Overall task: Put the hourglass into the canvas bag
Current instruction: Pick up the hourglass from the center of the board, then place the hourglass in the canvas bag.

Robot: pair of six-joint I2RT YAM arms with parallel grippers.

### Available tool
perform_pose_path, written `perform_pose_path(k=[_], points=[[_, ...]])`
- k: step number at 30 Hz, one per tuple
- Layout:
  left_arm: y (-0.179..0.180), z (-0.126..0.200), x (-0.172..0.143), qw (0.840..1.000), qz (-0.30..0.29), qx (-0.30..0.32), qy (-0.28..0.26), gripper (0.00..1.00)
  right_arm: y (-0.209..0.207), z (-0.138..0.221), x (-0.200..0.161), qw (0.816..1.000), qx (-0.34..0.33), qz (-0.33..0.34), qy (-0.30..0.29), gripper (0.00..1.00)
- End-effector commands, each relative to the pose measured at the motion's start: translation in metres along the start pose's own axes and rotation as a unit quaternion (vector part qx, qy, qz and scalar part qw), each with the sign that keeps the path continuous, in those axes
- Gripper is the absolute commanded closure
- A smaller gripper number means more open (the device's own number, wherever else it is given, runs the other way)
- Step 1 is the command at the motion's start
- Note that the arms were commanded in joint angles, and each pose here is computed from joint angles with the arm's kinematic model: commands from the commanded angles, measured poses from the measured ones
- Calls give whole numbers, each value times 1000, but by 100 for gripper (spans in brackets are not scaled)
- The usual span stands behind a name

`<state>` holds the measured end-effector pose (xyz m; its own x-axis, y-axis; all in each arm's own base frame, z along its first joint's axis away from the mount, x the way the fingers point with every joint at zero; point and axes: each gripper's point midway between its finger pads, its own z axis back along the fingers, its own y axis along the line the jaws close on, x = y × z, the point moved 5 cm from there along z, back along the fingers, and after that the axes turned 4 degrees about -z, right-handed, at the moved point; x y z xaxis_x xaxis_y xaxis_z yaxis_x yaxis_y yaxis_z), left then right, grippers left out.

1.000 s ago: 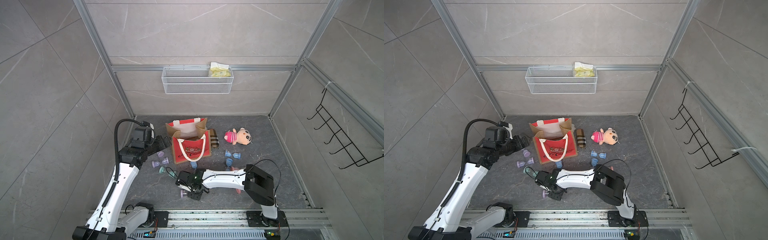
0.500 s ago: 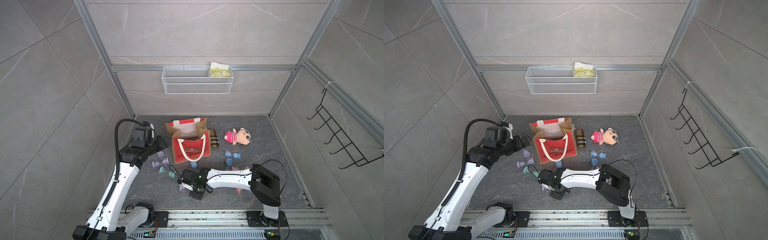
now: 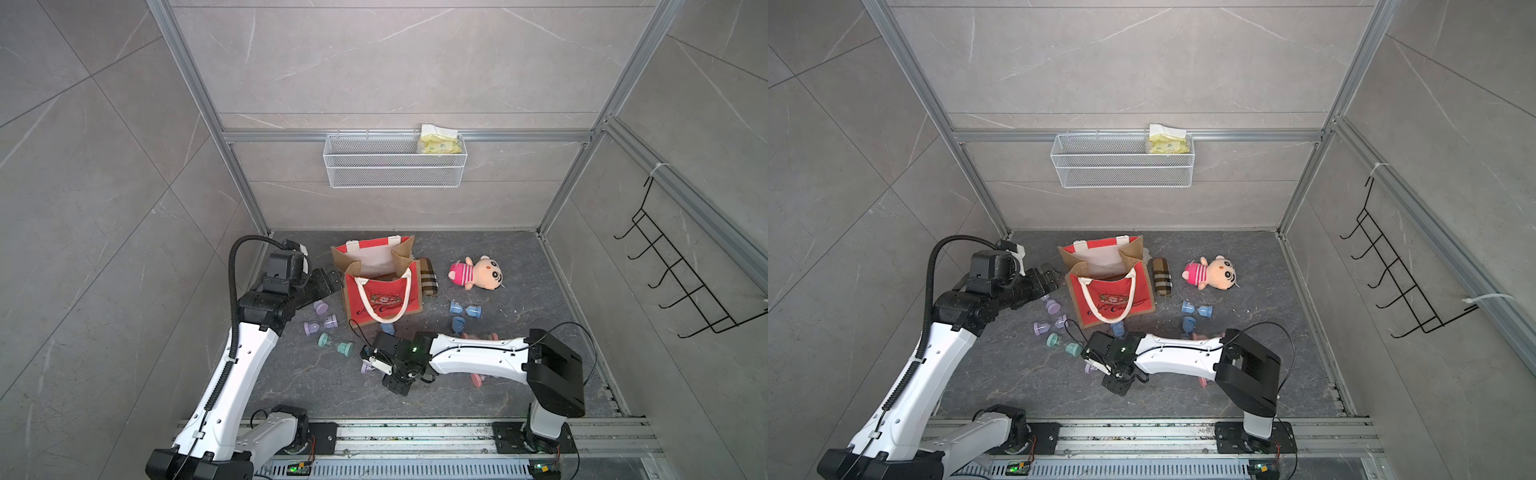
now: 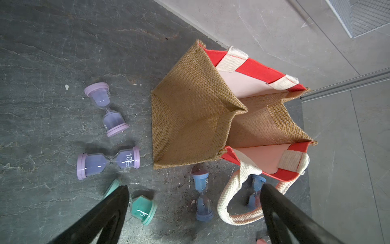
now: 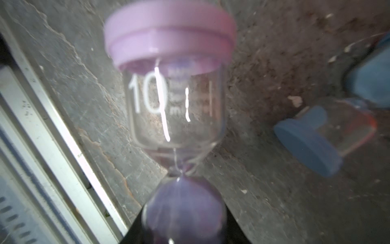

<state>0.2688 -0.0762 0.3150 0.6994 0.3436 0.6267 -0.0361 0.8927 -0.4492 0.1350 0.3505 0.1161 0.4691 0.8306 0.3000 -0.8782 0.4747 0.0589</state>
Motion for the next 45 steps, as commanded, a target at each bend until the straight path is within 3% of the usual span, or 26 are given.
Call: perform_pose_path(k=[1,10,15,18,22,26,33,37,45], points=[[-6,21,14,999,-12,0,-33,0,1,36,7,999,11,-23,-43,100],[-14,18,42,998,-36,21,-46,0,-7,143,24,986,20,-75,-150,100],[-29,-8,56,999,-35,-12,-30,1,-22,189,36,975,13,-116,-189,100],[-32,-31,62,1000,-27,-13,-8,7,-36,213,53,964,4,-150,-219,100],[-34,-60,68,1000,-14,-23,-5,14,-62,227,75,952,-24,-188,-238,100],[-36,-88,70,1000,-7,-28,13,19,-92,233,93,929,-28,-257,-266,100],[-37,-126,70,999,-10,-26,32,28,-122,222,118,915,-53,-294,-273,100],[-37,-140,64,999,-18,-18,45,42,-139,212,127,907,-66,-311,-274,100],[-40,-139,63,998,-35,-24,44,85,-150,201,149,905,-66,-318,-276,100]])
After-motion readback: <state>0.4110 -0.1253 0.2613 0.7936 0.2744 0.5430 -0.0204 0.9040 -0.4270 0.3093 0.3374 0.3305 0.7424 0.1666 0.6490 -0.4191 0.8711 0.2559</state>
